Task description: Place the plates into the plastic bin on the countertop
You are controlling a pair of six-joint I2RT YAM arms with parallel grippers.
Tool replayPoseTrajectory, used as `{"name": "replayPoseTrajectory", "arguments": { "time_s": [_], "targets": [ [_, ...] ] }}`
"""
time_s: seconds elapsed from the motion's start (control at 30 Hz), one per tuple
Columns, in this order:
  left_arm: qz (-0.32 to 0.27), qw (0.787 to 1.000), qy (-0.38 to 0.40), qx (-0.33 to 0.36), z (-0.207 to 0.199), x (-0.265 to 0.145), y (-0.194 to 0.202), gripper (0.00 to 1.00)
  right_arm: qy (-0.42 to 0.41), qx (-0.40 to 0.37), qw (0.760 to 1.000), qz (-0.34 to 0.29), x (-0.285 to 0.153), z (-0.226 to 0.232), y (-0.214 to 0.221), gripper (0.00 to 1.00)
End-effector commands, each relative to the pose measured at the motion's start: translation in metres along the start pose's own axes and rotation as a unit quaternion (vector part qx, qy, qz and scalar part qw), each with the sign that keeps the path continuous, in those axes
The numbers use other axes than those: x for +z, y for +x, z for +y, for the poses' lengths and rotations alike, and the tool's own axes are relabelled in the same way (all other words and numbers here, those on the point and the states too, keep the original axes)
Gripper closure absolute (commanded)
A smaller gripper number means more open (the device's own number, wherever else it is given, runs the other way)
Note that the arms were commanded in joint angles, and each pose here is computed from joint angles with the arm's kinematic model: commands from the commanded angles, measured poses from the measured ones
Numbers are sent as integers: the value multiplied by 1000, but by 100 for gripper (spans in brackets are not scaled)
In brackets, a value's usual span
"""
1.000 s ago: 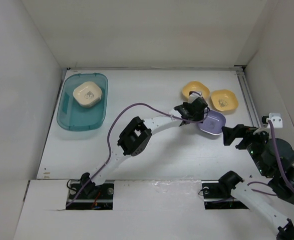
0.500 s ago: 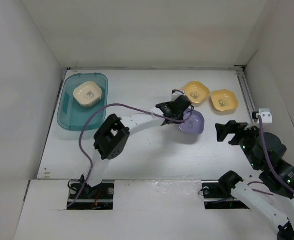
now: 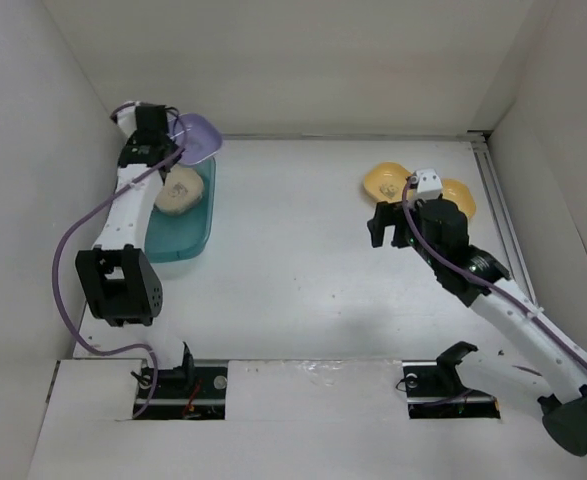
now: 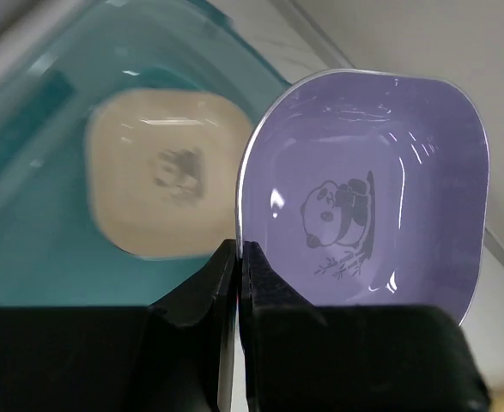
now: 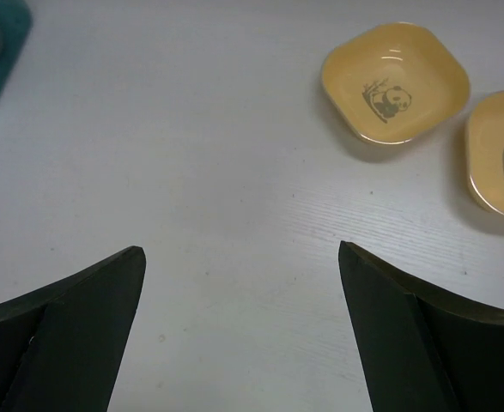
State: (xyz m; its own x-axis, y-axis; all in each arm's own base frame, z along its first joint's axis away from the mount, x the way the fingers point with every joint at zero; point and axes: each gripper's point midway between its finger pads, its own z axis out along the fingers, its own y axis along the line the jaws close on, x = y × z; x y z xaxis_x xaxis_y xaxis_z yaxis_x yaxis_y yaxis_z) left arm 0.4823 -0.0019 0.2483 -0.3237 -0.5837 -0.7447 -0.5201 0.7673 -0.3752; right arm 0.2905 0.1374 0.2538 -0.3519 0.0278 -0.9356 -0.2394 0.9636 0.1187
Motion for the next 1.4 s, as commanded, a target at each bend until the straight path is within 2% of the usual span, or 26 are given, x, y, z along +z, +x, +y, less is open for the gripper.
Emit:
{"name": "replayPoseTrajectory", "arguments": {
  "time_s": [0.0,0.07,0.2,0.3,0.33,0.37,0.4,0.43,0.47,0.53,0.6,0.63,0.67,0.83,0.9,0.93,0.97,1.07,1.17,1.27,1.37],
  "targets": [
    [34,998,-41,-28,49,24,-5,100,-36,6,998,-58,12,13,-44,0],
    [40,997,-62,-37,73,42,-9,100,-40,1,998,-54,24,14,-42,0],
    [65,991,-103,-50,108,59,9,100,4,-21,999,-30,50,-14,-31,0],
    [63,989,-121,-59,116,63,14,100,40,-60,997,-6,80,-41,-33,0],
    [64,989,-121,-59,116,63,14,100,42,-66,997,-18,87,-47,-54,0],
    [67,988,-123,-58,117,65,17,100,43,-73,996,-4,95,-52,-53,0],
    [69,987,-130,-56,120,64,19,94,47,-79,995,35,112,-59,-36,0],
    [59,987,-140,-59,122,66,14,85,35,-77,996,38,120,-58,-38,0],
    [60,987,-140,-54,123,66,14,82,37,-78,996,37,126,-66,-46,0],
    [45,987,-146,-54,122,64,4,77,20,-72,996,55,141,-69,-37,0],
    [34,986,-152,-54,123,64,-3,49,18,-65,996,56,147,-77,-39,0],
    [36,985,-159,-52,126,62,-1,29,12,-64,996,66,152,-76,-31,0],
    [32,986,-156,-53,123,62,-6,2,7,-62,996,60,155,-78,-35,0],
    [32,992,-113,-45,106,42,-19,0,-11,-72,996,59,178,-86,-39,0],
    [36,997,-67,-31,90,26,-25,0,-12,-85,991,104,196,-91,-15,0],
    [35,998,-54,-25,86,20,-28,0,-8,-86,991,104,203,-93,-24,0],
    [34,998,-42,-15,79,14,-28,0,-5,-83,985,148,215,-102,4,0],
    [33,999,-18,13,58,-3,-29,0,-31,-75,983,167,231,-96,20,0],
    [48,998,37,9,40,-16,-24,0,-38,-71,979,187,243,-98,45,0],
    [60,994,87,10,20,-27,-20,0,-42,-69,974,212,250,-95,73,8],
    [60,991,119,28,4,-40,-18,0,-31,-71,975,211,257,-96,81,19]
  ]
}}
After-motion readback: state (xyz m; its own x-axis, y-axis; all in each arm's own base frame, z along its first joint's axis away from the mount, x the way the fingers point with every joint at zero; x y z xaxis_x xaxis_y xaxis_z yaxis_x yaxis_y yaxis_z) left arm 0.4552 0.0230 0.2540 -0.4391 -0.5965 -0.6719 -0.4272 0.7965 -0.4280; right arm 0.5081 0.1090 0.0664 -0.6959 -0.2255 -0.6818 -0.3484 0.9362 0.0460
